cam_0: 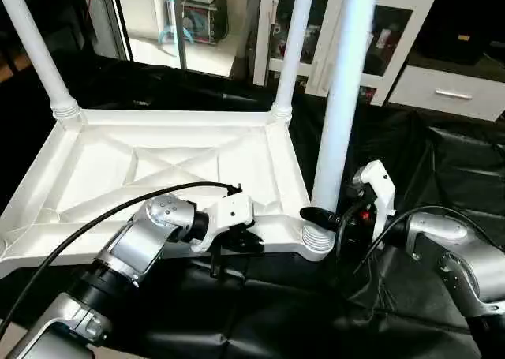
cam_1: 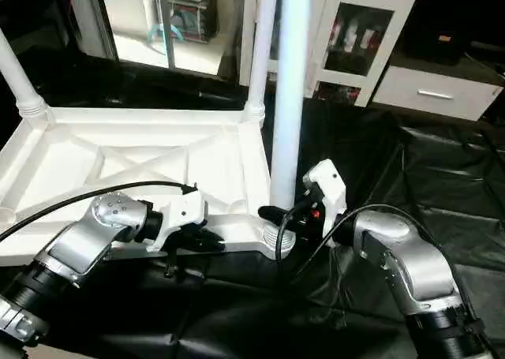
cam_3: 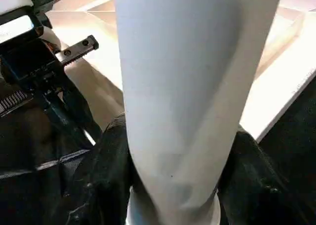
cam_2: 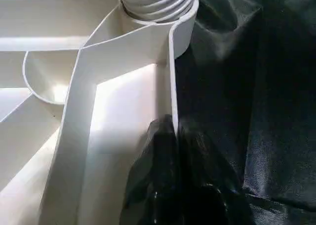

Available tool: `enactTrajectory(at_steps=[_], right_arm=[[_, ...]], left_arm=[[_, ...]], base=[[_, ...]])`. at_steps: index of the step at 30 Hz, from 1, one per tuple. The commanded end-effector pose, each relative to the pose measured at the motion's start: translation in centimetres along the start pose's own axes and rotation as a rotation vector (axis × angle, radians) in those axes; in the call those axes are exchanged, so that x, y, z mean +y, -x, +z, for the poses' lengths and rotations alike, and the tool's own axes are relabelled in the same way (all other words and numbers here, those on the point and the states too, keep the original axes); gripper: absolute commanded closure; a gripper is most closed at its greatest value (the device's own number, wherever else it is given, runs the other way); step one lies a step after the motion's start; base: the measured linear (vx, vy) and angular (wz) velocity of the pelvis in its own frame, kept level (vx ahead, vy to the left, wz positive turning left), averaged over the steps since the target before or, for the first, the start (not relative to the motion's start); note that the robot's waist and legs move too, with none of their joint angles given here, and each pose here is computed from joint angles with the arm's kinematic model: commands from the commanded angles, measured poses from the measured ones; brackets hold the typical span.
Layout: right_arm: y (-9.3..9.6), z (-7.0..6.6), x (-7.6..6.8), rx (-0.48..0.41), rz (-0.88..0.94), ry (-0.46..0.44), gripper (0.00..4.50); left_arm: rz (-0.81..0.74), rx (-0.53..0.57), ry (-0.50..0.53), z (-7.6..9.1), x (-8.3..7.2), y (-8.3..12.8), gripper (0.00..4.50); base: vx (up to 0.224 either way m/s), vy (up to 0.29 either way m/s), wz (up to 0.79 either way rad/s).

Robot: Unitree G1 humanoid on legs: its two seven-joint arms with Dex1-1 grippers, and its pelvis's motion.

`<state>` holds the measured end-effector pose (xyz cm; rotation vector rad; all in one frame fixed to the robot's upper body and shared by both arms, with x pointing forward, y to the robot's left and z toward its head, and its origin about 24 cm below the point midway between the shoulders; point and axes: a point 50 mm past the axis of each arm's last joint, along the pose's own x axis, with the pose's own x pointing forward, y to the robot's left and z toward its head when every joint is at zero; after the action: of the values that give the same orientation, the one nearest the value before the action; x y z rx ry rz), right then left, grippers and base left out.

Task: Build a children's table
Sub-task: Insert table leg to table base

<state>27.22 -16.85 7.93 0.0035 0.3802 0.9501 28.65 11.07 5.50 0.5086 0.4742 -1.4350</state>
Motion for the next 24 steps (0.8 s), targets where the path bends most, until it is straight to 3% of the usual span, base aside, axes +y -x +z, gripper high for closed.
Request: enactTrajectory(at_steps=[1,13,20,24], right_arm=[[-0.2,-1.1,-0.3,0.058,-0.018,-0.017,2.59],[0.8,-1.2,-1.1,-0.046,-0.104,-0.093,2.59],[1.4,-3.1,-0.5,-0.110,-0.112,-0.194,2.59],[1.6,-3.5,-0.5,-0.139,-0.129,-0.212,2.59]], left_arm=[[-0.036,0.053,0.011,-1.0,-0.5,-0.3,4.40],[-0.026,0.056,0.006,-1.0,-0.3,-0.2,4.40],[-0.016,0.052,0.007,-0.9,0.0,-0.2,4.40],[-0.005,0.046,0.010,-0.9,0.1,-0.1,4.40]], base=[[0.000,0.000,0.00],[0.000,0.000,0.00],[0.000,0.000,0.00],[0.000,0.000,0.00]])
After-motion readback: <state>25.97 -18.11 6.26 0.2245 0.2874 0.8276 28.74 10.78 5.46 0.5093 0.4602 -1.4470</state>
